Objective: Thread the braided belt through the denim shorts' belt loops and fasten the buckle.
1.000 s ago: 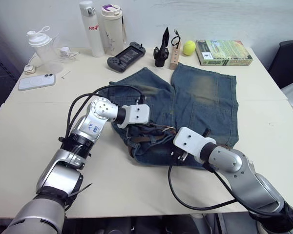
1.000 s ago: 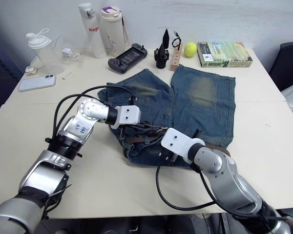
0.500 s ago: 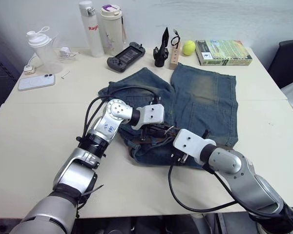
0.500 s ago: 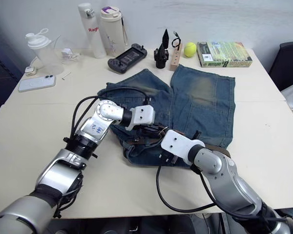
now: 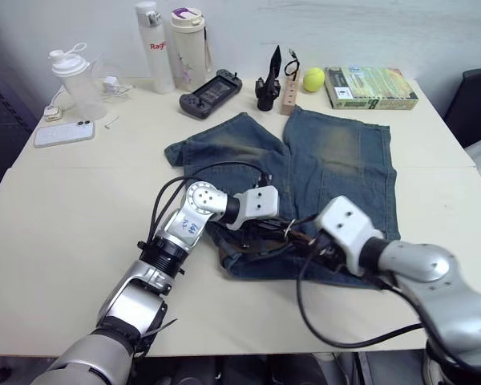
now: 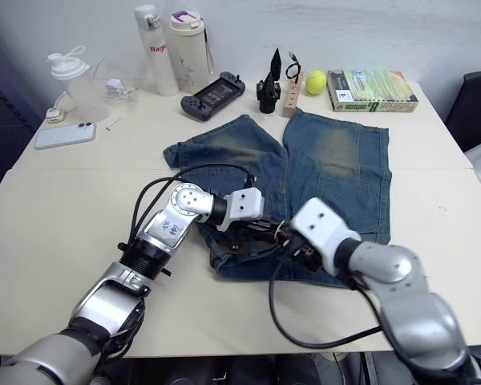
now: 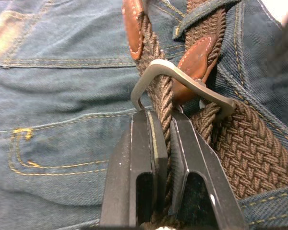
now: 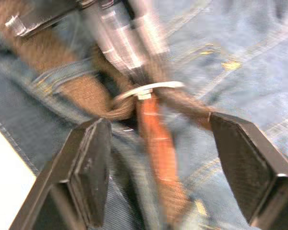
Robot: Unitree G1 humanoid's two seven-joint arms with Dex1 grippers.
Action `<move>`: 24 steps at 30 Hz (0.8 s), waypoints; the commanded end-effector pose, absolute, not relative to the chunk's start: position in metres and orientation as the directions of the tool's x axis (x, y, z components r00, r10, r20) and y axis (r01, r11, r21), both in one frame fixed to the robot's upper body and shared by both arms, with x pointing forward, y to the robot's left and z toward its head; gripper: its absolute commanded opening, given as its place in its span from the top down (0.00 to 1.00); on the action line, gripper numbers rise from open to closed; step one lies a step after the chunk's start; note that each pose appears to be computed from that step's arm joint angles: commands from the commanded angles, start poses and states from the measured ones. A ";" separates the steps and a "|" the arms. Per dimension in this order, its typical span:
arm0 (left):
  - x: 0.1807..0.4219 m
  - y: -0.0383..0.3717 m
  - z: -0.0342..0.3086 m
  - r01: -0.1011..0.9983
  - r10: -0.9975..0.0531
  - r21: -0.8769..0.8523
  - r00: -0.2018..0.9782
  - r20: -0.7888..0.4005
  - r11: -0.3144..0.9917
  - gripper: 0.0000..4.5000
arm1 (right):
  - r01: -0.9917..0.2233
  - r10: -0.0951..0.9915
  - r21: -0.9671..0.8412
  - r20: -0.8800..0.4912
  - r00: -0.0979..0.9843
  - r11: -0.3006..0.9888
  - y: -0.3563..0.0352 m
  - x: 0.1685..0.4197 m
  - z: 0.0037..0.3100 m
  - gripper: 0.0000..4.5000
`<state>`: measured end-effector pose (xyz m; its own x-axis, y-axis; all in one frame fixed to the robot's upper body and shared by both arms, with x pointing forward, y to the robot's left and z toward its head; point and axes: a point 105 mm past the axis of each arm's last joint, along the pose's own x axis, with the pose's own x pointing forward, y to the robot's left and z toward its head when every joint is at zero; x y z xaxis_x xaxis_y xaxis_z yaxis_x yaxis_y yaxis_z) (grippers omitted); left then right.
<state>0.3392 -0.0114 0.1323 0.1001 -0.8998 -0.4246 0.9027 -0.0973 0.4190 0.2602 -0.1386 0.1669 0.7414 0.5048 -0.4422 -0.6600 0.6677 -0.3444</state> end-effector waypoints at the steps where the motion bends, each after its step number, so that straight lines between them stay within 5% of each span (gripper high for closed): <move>1: 0.331 -0.021 0.135 0.894 -0.912 0.429 0.063 -0.406 -0.129 1.00 | -0.683 0.583 -0.369 -0.357 0.730 0.630 -0.136 0.240 0.203 0.20; 11: 0.328 -0.026 0.137 0.890 -0.915 0.434 0.048 -0.402 -0.144 1.00 | -0.610 0.437 -0.592 -0.427 0.792 0.527 -0.153 0.263 0.185 0.20; 24: 0.327 -0.027 0.140 0.881 -0.914 0.448 0.049 -0.402 -0.150 1.00 | -0.586 0.436 -0.681 -0.409 0.802 0.440 -0.142 0.278 0.167 0.20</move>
<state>0.3357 -0.0174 0.1309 0.0819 -0.9015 -0.4250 0.9020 -0.1143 0.4163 0.2765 -0.1444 0.1569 0.7791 0.4319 -0.4544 -0.6229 0.4516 -0.6388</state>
